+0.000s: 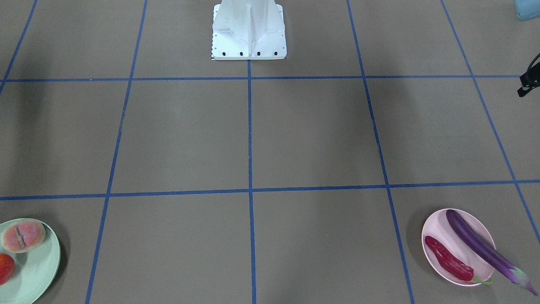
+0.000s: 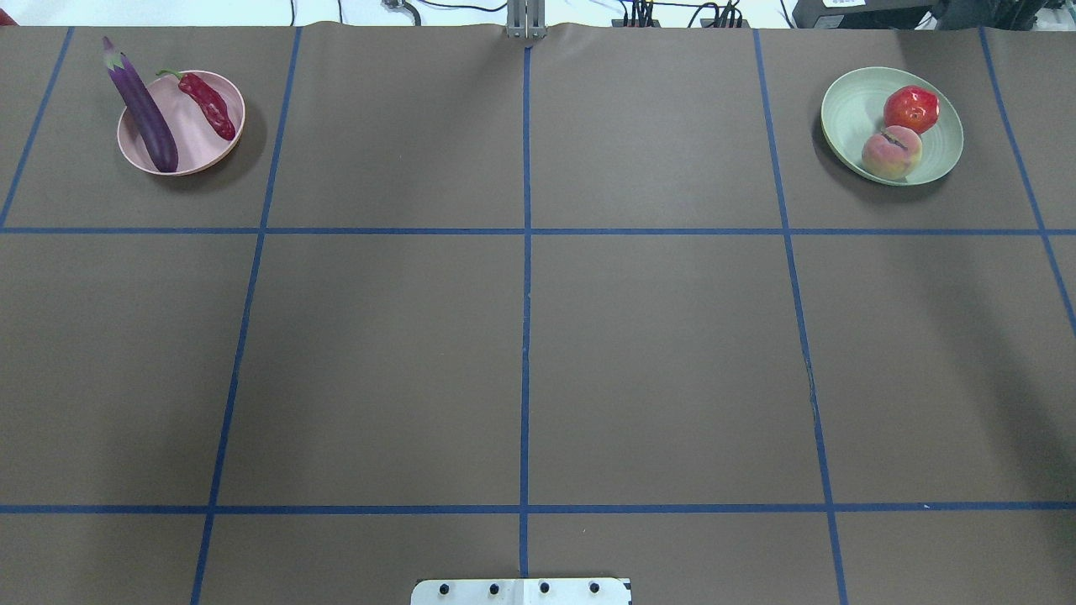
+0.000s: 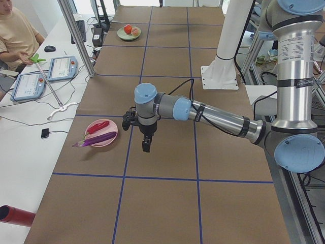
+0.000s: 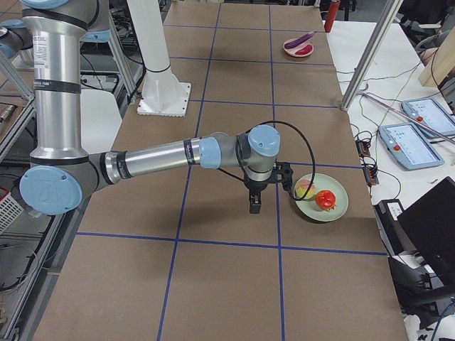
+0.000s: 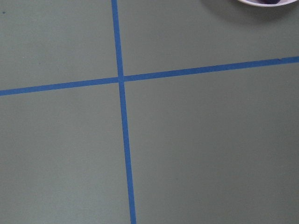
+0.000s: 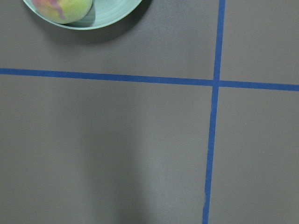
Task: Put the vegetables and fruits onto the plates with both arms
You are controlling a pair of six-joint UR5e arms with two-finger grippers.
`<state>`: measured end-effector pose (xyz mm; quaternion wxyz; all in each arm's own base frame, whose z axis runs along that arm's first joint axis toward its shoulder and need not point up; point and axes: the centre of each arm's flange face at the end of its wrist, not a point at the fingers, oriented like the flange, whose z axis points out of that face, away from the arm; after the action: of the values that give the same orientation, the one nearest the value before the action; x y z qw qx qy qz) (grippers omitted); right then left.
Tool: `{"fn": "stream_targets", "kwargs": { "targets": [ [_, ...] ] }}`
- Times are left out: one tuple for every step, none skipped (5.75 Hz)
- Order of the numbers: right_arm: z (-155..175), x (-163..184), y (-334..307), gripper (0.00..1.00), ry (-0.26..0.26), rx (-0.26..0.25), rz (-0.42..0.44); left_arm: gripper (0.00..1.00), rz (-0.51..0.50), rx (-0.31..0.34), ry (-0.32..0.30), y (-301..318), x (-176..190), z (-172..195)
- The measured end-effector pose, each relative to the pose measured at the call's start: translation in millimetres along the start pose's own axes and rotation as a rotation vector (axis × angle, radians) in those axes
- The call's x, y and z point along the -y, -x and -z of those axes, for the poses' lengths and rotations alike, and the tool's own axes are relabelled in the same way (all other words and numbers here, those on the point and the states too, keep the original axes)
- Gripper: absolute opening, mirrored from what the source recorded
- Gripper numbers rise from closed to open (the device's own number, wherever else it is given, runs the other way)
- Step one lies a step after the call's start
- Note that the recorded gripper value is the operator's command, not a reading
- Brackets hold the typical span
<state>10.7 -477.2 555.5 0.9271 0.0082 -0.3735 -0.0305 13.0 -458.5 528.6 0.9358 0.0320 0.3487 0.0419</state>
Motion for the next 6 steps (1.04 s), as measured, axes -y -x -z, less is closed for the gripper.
{"fn": "stream_targets", "kwargs": {
  "targets": [
    [3.2,-0.2,-1.7,1.0,-0.001,-0.002,0.002,1.0,-0.008,-0.004,-0.009,-2.2,1.6,2.0],
    [4.5,-1.0,-3.1,1.0,-0.002,-0.002,0.001,1.0,-0.016,-0.007,-0.017,-4.9,3.8,4.2],
    [4.9,-1.6,-3.3,1.0,-0.003,-0.002,0.001,1.0,-0.021,-0.008,-0.022,-6.9,6.0,5.8],
    [5.3,-1.9,-2.8,1.0,-0.004,0.0,0.002,1.0,-0.024,-0.008,-0.022,-7.2,6.8,5.7],
    [5.9,-1.3,-2.0,1.0,-0.005,0.001,0.004,1.0,-0.026,-0.008,-0.022,-7.1,7.0,5.5],
    [7.1,0.2,-0.6,1.0,-0.008,0.003,0.006,1.0,-0.032,-0.009,-0.027,-8.1,7.9,6.5]
  ]
}}
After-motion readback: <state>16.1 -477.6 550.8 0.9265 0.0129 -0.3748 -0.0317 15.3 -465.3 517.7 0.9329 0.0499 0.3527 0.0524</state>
